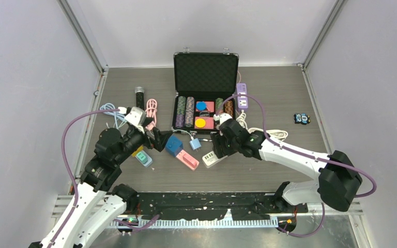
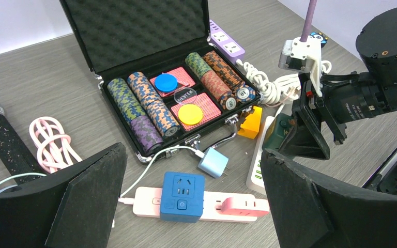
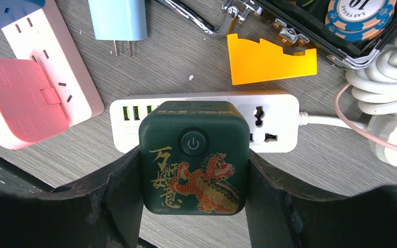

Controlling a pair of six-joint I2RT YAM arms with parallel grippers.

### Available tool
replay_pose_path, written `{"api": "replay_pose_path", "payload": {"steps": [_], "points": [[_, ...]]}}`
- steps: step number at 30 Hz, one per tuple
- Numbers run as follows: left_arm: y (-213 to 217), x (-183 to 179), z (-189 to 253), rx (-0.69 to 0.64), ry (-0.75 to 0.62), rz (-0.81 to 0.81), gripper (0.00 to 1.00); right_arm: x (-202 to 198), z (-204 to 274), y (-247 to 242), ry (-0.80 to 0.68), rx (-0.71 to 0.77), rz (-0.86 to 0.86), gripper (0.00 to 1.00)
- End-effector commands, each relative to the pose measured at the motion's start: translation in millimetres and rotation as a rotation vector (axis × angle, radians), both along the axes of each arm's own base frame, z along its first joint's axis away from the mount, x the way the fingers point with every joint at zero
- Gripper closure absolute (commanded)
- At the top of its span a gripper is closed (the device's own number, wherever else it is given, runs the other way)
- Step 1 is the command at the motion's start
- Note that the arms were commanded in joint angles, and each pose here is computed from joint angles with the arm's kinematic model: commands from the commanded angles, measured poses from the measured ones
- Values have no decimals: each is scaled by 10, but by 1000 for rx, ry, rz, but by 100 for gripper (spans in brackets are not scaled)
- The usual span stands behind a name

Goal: Insert the plug

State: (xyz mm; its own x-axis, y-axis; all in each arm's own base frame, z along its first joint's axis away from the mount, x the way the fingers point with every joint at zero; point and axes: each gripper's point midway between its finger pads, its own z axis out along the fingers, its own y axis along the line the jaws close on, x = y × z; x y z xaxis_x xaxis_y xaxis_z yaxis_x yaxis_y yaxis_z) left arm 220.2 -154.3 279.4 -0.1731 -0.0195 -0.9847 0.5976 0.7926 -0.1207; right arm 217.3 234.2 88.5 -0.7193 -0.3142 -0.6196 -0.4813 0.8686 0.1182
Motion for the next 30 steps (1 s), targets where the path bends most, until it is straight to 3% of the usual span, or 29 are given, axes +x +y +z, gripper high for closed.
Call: {"api": "replay_pose_path", "payload": {"steps": [1, 14, 30], "points": [[14, 26, 127, -1, -49, 8, 1, 46, 31, 3, -18, 9, -23, 95], [-5, 38, 85, 8, -30, 1, 1, -45, -210, 4, 34, -24, 33, 95], [-16, 27, 97, 8, -24, -8, 1, -422, -969, -266, 165, -190, -45, 95]]}}
